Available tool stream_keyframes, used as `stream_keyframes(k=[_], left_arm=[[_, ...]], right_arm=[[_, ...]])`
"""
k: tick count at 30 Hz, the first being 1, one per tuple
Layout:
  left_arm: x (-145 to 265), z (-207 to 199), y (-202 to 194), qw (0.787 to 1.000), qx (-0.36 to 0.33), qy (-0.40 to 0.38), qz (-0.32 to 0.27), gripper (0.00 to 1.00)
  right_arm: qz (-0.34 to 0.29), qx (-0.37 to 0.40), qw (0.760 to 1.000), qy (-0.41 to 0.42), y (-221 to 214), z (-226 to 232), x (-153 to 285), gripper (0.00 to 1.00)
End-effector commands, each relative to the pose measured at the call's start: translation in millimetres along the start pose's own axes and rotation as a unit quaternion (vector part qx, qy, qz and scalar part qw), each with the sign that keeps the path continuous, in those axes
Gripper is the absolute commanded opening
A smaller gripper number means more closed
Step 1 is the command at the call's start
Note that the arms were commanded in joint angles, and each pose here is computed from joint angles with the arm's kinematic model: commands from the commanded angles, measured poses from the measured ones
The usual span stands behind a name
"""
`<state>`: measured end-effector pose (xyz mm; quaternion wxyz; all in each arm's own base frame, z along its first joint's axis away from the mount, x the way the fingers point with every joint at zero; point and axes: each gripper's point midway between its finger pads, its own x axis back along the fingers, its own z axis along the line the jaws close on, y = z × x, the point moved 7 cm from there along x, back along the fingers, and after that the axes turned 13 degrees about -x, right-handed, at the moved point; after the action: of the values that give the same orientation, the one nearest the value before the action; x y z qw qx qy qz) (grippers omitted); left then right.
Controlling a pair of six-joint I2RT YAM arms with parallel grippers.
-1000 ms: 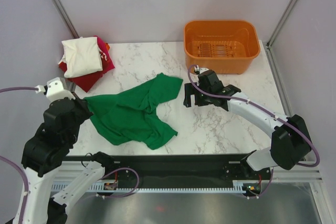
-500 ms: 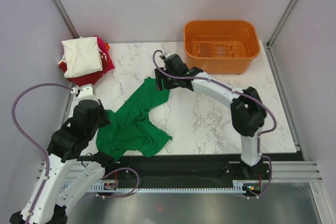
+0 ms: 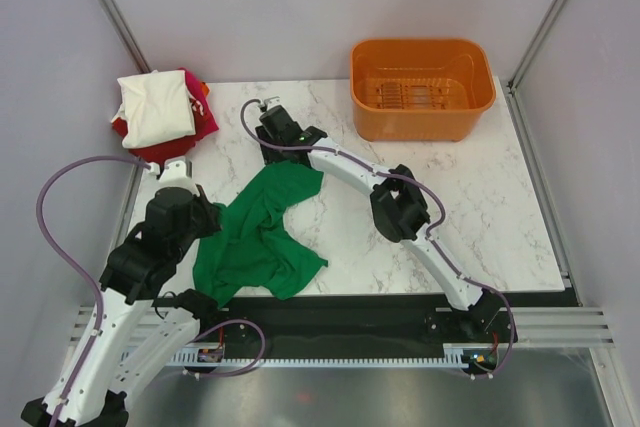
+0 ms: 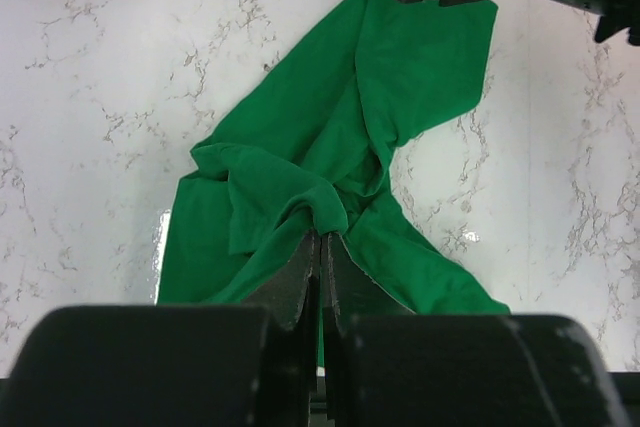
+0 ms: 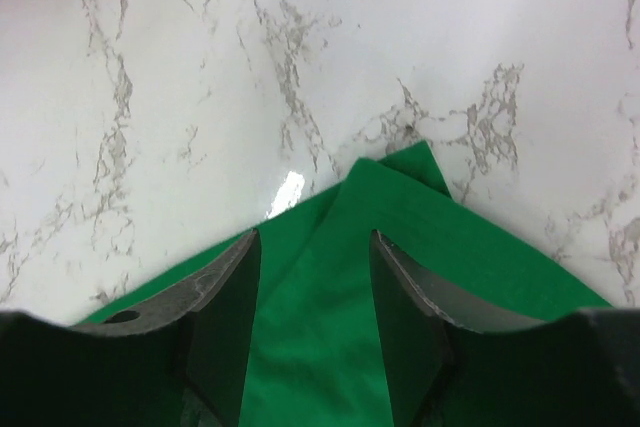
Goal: Fold and stack the t-shirts
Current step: Flatten the tshirt out
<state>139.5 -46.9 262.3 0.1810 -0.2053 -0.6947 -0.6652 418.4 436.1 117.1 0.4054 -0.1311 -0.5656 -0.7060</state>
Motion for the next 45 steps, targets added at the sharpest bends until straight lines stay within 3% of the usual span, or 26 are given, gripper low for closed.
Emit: stream_keyframes(k=[1,11,20,24,30,33,36,37,41,42,43,45], left_arm=[[0.6,-2.6,8.5,0.999,-0.005,-0.016,-0.030,0.02],[1.0,-3.1,8.9,0.999,-0.005,-0.021,-0.035,0.02],[-0.7,-2.3,8.0,0.999,-0.004,-0.017,-0.031,0.02],[-1.3,-1.2,8.2,0.999,-0.002,-0.013,-0.031,0.02],[-1.4,-0.6,8.3,0.999,-0.001,-0.010,-0.032,0.02],[-1.1,-0.1,8.1,0.999,0.000,-0.009,-0.032,0.02],[-1.2,-0.2,8.1,0.999,0.000,-0.009,-0.032,0.02],[-1.2,-0.2,8.4,0.999,0.000,-0.009,-0.033,0.02],[-0.9,0.0,8.9,0.999,0.000,-0.009,-0.034,0.02],[-0.9,0.1,8.2,0.999,0.001,-0.008,-0.033,0.02],[-0.6,0.2,8.3,0.999,0.001,-0.009,-0.034,0.02],[-0.4,0.6,8.4,0.999,0.001,-0.007,-0.035,0.02]], right_arm=[[-0.049,0.009,0.998,-0.029,15.3,0.0,-7.4,0.56],[-0.062,0.043,0.995,-0.064,-11.6,-3.8,-36.8,0.56],[-0.067,0.042,0.994,-0.075,-20.0,-10.0,-46.8,0.33],[-0.082,0.038,0.993,-0.071,-4.3,-5.3,-27.4,0.27],[-0.115,0.035,0.991,-0.063,29.9,2.0,23.4,0.30],[-0.119,0.032,0.991,-0.057,38.0,1.2,48.9,0.18],[-0.115,0.026,0.992,-0.048,39.5,-1.0,74.6,0.15],[-0.101,0.026,0.993,-0.050,27.7,-7.4,75.3,0.00],[-0.098,0.012,0.994,-0.041,14.0,-18.4,96.1,0.00],[-0.090,0.011,0.995,-0.029,11.6,-17.6,98.7,0.05],[-0.071,0.013,0.997,-0.012,5.3,-15.2,97.1,0.20],[-0.028,0.012,0.999,0.040,-8.7,-2.6,91.0,0.59]])
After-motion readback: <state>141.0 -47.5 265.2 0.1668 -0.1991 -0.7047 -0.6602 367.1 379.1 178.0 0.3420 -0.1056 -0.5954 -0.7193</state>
